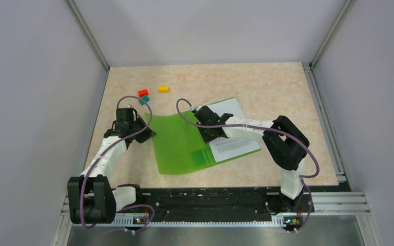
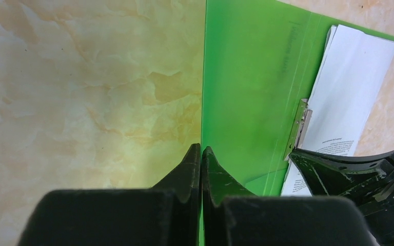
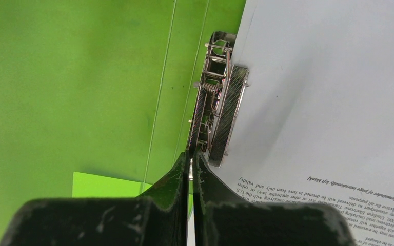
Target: Put the files into the folder
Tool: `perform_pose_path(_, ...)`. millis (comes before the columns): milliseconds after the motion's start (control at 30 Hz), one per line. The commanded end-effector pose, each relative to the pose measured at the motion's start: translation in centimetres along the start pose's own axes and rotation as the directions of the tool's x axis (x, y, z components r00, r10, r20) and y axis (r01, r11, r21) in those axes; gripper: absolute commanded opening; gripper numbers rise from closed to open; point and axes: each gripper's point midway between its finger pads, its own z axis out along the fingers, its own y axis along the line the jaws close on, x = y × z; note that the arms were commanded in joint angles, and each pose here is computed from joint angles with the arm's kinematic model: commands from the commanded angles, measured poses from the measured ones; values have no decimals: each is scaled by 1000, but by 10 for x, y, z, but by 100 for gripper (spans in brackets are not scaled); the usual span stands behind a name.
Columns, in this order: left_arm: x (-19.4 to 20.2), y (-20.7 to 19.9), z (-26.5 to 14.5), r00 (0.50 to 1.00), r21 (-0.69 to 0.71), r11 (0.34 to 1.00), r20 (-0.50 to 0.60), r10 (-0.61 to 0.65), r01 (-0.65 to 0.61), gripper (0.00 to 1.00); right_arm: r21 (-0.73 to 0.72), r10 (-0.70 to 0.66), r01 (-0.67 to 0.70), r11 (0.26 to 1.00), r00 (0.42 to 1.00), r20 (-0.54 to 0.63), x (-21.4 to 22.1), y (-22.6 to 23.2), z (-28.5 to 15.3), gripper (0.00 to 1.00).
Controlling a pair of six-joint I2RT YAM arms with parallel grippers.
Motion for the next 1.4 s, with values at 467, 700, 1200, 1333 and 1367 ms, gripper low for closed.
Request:
perform_pose_path(467, 20, -11, 0, 998, 76, 997, -61, -12, 16, 0, -239, 172, -234, 942, 951, -256, 61, 32, 32, 0)
perform_pose_path(700, 20, -12, -1, 998, 83, 996, -60, -11, 16, 0, -210, 215, -262, 942, 951, -222, 50, 24, 29, 0)
perform_pose_path(1200, 21, -12, 1, 998, 90, 996, -67, -13, 19, 0, 29, 38, -33, 999, 983, -179, 50, 17, 29, 0)
perform_pose_path(1333, 21, -12, 2, 998, 92, 995, -66, -15, 22, 0, 35, -2, 11, 999, 972, -234, 65, 22, 37, 0)
perform_pose_path(1367, 22, -13, 2, 998, 93, 995, -68, -15, 21, 0, 43, -11, 23, 999, 968, -249, 68, 21, 39, 0)
